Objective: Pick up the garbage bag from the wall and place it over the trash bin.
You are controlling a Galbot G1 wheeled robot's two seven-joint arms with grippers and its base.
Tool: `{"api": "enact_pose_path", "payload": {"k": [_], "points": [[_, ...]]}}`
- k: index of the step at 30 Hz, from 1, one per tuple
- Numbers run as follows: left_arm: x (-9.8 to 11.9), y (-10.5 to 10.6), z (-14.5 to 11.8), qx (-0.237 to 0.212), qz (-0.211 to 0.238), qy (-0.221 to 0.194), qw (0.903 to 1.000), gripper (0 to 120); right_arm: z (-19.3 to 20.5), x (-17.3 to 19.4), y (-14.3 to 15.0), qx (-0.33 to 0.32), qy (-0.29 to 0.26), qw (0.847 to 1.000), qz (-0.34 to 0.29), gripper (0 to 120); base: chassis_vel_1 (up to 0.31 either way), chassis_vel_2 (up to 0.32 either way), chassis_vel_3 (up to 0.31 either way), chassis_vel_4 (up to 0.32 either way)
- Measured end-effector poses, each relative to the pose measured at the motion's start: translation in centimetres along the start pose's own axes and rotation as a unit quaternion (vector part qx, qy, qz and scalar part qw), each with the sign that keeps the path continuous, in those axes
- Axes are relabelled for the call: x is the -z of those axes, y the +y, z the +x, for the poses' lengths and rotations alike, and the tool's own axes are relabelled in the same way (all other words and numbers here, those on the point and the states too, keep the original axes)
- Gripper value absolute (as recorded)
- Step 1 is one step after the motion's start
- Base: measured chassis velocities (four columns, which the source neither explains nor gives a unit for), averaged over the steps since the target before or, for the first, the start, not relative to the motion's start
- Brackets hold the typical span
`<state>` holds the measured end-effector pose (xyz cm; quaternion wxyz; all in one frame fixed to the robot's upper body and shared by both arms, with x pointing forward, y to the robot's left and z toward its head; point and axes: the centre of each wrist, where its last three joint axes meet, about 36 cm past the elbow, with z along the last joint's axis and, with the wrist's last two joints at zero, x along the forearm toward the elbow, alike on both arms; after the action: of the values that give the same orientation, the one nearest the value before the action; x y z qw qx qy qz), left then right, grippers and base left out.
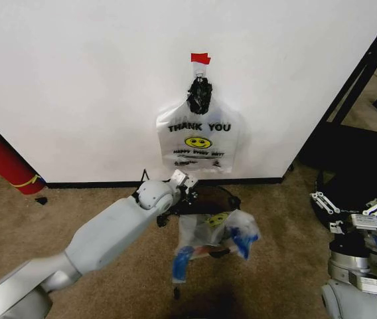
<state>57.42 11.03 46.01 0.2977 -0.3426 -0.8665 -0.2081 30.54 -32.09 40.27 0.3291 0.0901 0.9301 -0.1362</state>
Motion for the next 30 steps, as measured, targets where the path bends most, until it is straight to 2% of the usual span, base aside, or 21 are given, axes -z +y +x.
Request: {"api": "enact_pose_path", "payload": {"k": [2, 4, 7, 8, 10, 12, 13, 15, 16, 17, 20, 21, 22, 23, 24, 25, 26, 28, 30], "points": [[-1.0, -0.2, 0.3, 0.003, 0.018, 0.0, 0.9998, 0, -0.1, 0.0, -0.1, 0.003, -0.001, 1.0, 0.001, 100, 0.0, 0.0, 0.0, 0.0], [-1.7, -0.4, 0.7, 0.007, 0.033, -0.001, 0.9994, 0, -0.2, -0.1, -0.2, 0.005, -0.002, 1.0, 0.002, 100, 0.0, 0.0, 0.0, 0.0], [-3.1, -0.5, 1.6, 0.021, 0.08, -0.003, 0.9966, 0, -0.1, -0.2, -0.1, 0.009, -0.001, 1.0, 0.001, 100, 0.0, 0.0, 0.0, 0.0], [-3.1, -0.5, 1.6, 0.021, 0.08, -0.003, 0.9966, 0, -0.1, -0.2, -0.1, 0.009, -0.001, 1.0, 0.001, 100, 0.0, 0.0, 0.0, 0.0], [-3.7, -0.3, 2.2, 0.032, 0.11, -0.005, 0.9934, 0, -0.1, -0.3, 0.0, 0.011, -0.001, 1.0, -0.001, 100, 0.0, 0.0, 0.0, 0.0], [-4.6, 0.1, 3.6, 0.064, 0.163, -0.005, 0.9845, 0, -0.1, -0.4, 0.2, 0.014, -0.001, 1.0, -0.003, 100, 0.0, 0.0, 0.0, 0.0], [-4.9, 0.5, 4.6, 0.088, 0.193, -0.007, 0.9771, 0, -0.2, -0.5, 0.3, 0.016, -0.002, 1.0, -0.004, 100, 0.0, 0.0, 0.0, 0.0], [-5.7, 1.0, 7.4, 0.126, 0.272, -0.009, 0.9541, 0, -0.3, -0.8, 0.5, 0.024, -0.002, 1.0, -0.005, 100, 0.0, 0.0, 0.0, 0.0], [-5.7, 1.0, 7.4, 0.126, 0.272, -0.009, 0.9541, 0, -0.3, -0.8, 0.5, 0.024, -0.002, 1.0, -0.005, 100, 0.0, 0.0, 0.0, 0.0], [-6.3, 0.7, 8.7, 0.131, 0.308, -0.007, 0.9422, 0, -0.2, -0.9, 0.6, 0.028, -0.001, 1.0, -0.005, 100, 0.0, 0.0, 0.0, 0.0], [-8.4, -1.3, 11.7, 0.152, 0.383, -0.019, 0.9112, 0, -0.1, -1.0, 1.0, 0.038, 0.0, 0.999, -0.008, 100, 0.0, 0.0, 0.0, 0.0], [-8.6, -2.4, 12.3, 0.161, 0.409, -0.024, 0.8982, 0, -0.1, -1.0, 1.1, 0.04, -0.001, 0.999, -0.008, 100, 0.0, 0.0, 0.0, 0.0], [-8.6, -3.6, 12.5, 0.169, 0.435, -0.03, 0.8838, 0, 0.0, -0.9, 1.2, 0.041, -0.002, 0.999, -0.007, 100, 0.0, 0.0, 0.0, 0.0], [-8.6, -3.6, 12.5, 0.169, 0.435, -0.03, 0.8838, 0, 0.0, -0.9, 1.2, 0.041, -0.002, 0.999, -0.007, 100, 0.0, 0.0, 0.0, 0.0], [-8.6, -4.6, 12.6, 0.18, 0.461, -0.037, 0.8683, 0, 0.2, -0.8, 1.2, 0.042, -0.002, 0.999, -0.007, 100, 0.0, 0.0, 0.0, 0.0], [-8.7, -5.4, 12.7, 0.187, 0.477, -0.04, 0.8579, 0, 0.3, -0.8, 1.2, 0.042, -0.002, 0.999, -0.007, 100, 0.0, 0.0, 0.0, 0.0], [-9.1, -6.8, 12.8, 0.196, 0.499, -0.04, 0.8432, 0, 0.5, -0.7, 1.3, 0.043, -0.004, 0.999, -0.007, 100, 0.0, 0.0, 0.0, 0.0], [-10.3, -9.3, 13.0, 0.201, 0.531, -0.034, 0.8224, 0, 0.7, -0.4, 1.3, 0.045, -0.007, 0.999, -0.008, 100, 0.0, 0.0, 0.0, 0.0], [-11.6, -11.5, 12.8, 0.222, 0.542, -0.035, 0.8096, 0, 0.9, -0.1, 1.1, 0.047, -0.011, 0.999, -0.007, 100, 0.0, 0.0, 0.0, 0.0]]}}
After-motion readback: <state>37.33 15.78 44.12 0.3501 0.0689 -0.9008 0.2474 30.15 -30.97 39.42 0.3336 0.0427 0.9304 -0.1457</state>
